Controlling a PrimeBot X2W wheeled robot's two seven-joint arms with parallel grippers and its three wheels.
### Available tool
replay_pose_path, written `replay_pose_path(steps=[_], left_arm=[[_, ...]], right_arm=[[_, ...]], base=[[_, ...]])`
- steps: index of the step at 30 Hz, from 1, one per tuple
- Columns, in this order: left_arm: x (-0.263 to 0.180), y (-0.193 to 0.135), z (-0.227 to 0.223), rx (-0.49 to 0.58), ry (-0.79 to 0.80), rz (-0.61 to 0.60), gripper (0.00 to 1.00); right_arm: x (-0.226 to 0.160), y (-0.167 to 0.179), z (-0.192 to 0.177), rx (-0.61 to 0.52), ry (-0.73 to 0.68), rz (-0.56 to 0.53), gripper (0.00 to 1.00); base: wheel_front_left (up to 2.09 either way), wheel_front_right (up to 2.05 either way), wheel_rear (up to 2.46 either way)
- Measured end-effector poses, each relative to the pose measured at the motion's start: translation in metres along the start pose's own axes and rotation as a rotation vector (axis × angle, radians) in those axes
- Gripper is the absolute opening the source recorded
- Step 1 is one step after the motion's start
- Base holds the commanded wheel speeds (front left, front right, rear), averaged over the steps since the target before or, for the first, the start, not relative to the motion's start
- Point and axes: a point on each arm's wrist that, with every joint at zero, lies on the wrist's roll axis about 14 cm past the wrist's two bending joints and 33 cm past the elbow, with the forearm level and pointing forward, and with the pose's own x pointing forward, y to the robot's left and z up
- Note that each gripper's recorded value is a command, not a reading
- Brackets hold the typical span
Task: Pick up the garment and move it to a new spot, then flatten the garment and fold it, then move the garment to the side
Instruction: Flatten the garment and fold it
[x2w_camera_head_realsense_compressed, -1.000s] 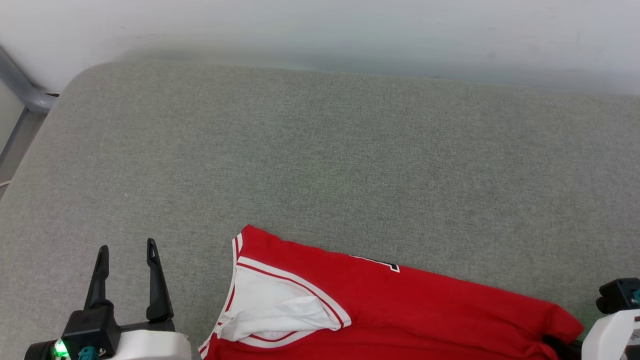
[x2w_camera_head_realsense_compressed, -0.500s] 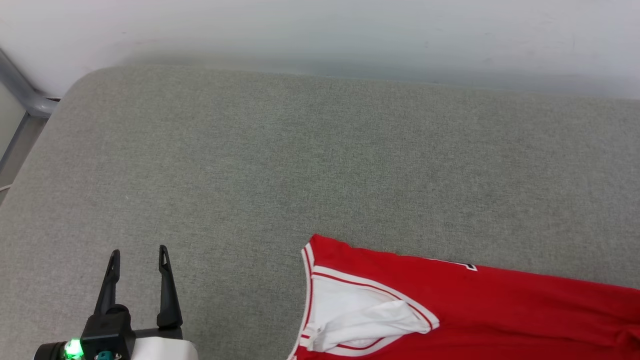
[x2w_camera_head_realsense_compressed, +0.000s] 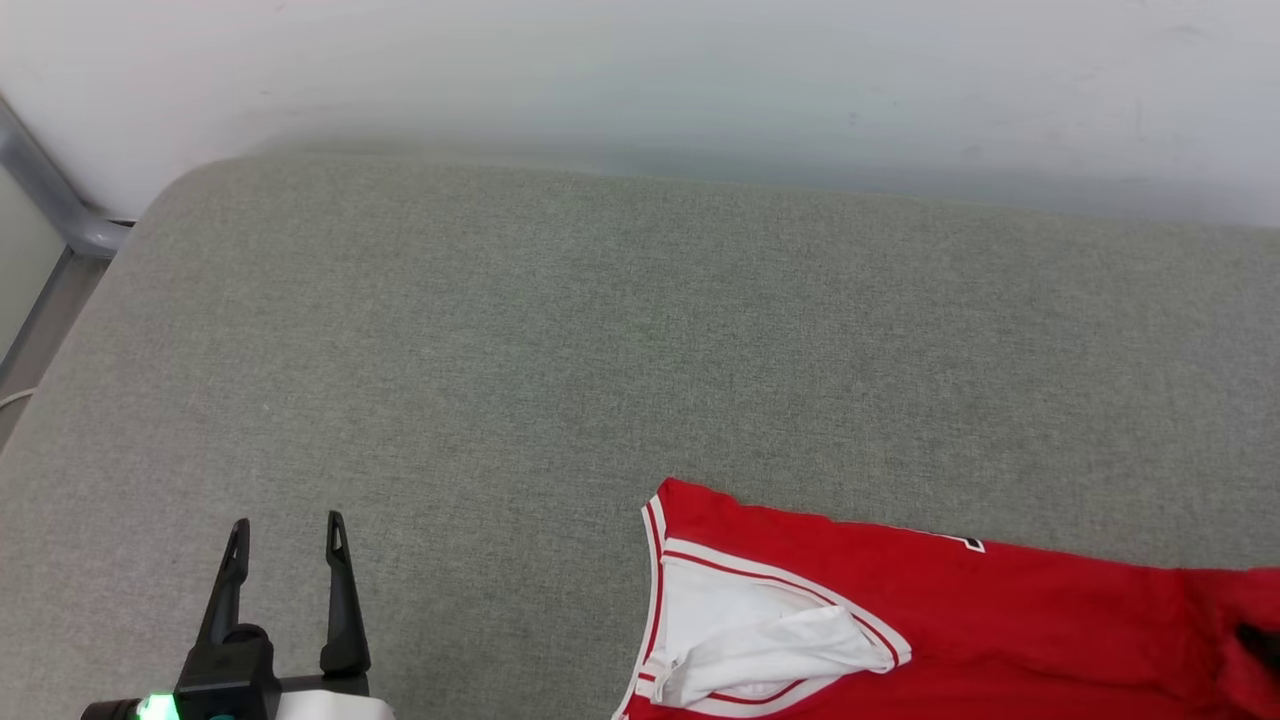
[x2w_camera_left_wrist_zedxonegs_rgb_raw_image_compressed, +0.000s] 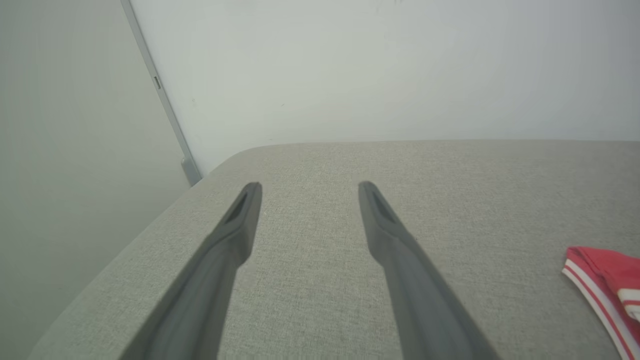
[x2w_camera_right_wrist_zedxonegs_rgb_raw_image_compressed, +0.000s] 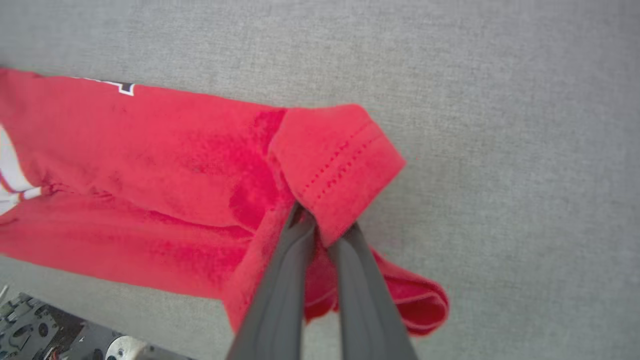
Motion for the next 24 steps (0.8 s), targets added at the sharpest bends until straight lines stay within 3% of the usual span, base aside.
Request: replay_pose_path(steps=[5, 24], left_arm=[[0.0, -0.003, -0.002, 0.0, 0.007, -0.011, 1.0], [0.004, -0.003, -0.009, 0.005, 0.028, -0.001, 1.0]], right_arm=[[-0.012, 0.054, 0.017, -0.045, -0.06, 0.145, 0.0], [-0.011, 0.247, 0.047, -0.427, -0.117, 0.604, 0.0]], base=[[0.0, 0.0, 0.0], [0.0, 0.0, 0.0]])
